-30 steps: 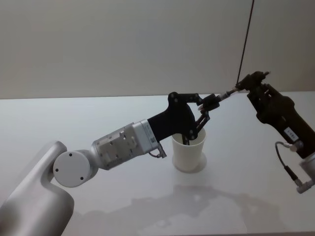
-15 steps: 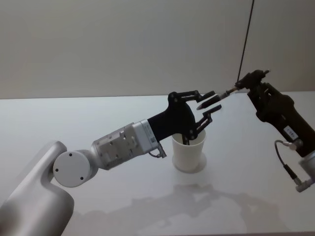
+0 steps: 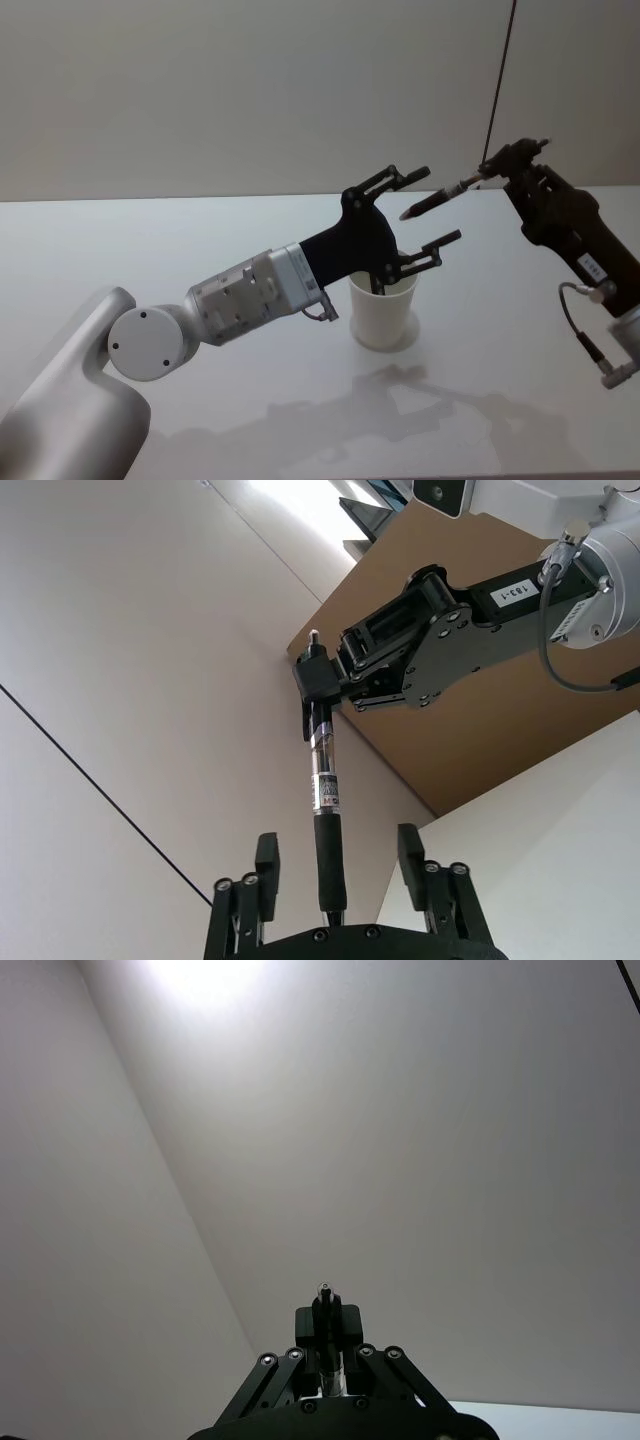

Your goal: Place the pen into the pen holder.

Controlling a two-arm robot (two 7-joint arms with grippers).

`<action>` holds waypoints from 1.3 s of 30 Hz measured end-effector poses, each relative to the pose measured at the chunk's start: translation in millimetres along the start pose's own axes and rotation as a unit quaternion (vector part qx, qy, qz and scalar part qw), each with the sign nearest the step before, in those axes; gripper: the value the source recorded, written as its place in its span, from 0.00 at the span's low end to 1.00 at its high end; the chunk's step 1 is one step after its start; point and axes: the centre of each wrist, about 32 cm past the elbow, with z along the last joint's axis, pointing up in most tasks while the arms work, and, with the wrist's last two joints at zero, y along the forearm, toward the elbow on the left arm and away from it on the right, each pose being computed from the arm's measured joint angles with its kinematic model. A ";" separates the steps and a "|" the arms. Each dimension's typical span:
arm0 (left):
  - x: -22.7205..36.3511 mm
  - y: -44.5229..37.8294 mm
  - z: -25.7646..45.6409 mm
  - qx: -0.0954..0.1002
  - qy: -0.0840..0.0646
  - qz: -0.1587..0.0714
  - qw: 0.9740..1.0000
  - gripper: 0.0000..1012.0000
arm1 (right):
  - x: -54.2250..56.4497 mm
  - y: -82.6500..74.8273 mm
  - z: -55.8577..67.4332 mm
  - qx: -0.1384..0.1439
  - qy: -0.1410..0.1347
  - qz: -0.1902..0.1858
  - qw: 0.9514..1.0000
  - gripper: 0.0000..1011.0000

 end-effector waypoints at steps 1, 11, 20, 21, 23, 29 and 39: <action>0.0 0.0 0.0 0.000 0.000 0.000 1.000 0.76 | 0.0 0.0 0.0 0.000 0.000 0.000 1.000 0.13; 0.0 0.0 0.0 0.000 0.000 0.000 1.000 0.99 | 0.3 -0.2 1.0 0.004 -0.005 -0.002 1.000 0.13; 0.0 0.0 0.0 0.000 0.000 0.000 1.000 0.99 | 4.8 -2.0 3.8 0.009 -0.023 -0.016 1.000 0.13; 0.0 0.0 0.0 0.000 0.000 0.000 1.000 0.99 | 5.2 -2.1 4.0 0.009 -0.025 -0.017 1.000 0.13; 0.0 0.0 0.0 0.000 0.000 0.000 1.000 0.99 | 7.1 -2.9 4.8 0.010 -0.030 -0.022 0.999 0.13; 0.0 0.0 0.0 0.000 0.000 0.000 1.000 0.99 | 12.5 -5.3 6.9 0.012 -0.045 -0.036 0.998 0.13; 0.0 0.0 0.0 0.000 0.000 0.000 1.000 0.99 | 23.3 -9.3 6.3 0.011 -0.070 -0.054 0.996 0.13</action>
